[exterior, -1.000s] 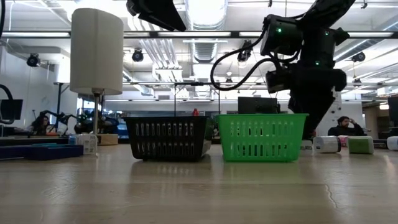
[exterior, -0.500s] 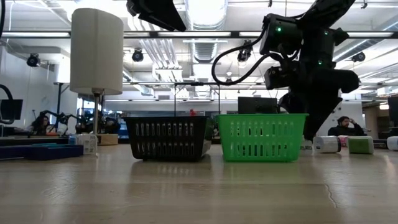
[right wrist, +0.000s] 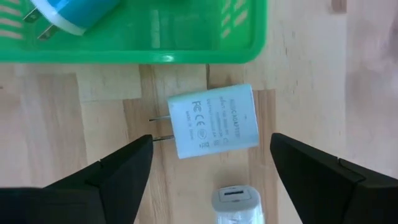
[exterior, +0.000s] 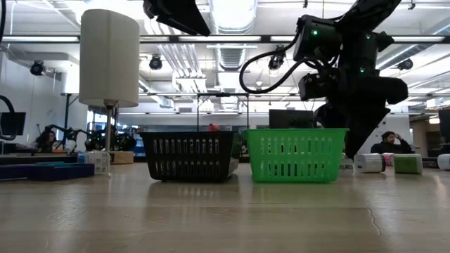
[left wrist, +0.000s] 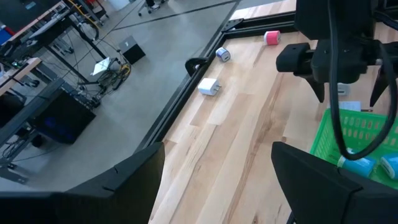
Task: Pick & Place Office items
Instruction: Put the bottom white charger adapter into the green basket
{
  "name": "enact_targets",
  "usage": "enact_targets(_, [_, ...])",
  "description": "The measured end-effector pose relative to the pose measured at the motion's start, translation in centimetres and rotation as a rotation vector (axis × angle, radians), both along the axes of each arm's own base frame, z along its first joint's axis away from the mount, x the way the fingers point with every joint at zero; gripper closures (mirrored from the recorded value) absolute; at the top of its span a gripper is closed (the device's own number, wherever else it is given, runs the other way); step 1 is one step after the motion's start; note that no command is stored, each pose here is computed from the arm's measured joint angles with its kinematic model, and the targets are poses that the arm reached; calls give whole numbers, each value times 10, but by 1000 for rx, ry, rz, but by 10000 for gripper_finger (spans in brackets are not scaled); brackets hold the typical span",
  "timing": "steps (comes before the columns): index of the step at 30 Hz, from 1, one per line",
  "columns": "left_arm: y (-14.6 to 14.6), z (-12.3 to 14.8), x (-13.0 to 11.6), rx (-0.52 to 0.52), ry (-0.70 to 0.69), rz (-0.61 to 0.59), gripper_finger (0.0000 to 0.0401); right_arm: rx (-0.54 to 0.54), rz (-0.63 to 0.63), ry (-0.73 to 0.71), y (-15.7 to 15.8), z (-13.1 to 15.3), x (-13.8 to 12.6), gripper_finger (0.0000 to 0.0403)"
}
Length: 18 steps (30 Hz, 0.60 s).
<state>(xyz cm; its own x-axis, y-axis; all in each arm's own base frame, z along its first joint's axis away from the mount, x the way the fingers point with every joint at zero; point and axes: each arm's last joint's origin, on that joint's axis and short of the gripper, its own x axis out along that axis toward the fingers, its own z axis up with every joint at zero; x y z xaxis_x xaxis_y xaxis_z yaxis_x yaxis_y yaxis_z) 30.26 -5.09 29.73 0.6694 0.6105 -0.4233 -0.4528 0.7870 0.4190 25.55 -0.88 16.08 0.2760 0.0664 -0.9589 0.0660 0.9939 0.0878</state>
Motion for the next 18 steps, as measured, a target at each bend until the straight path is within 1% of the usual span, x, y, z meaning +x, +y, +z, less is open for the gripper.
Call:
enact_targets(2, [0, 0, 0, 0, 0, 0, 98, -7, 26, -12, 0, 2, 2, 87])
enact_targets(12, [1, -3, -3, -4, 33, 10, 98, -10, 29, -44, 0, 10, 8, 99])
enact_targets(18, [1, -4, -3, -6, 38, 14, 98, -1, 0, -27, 0, 7, 5, 95])
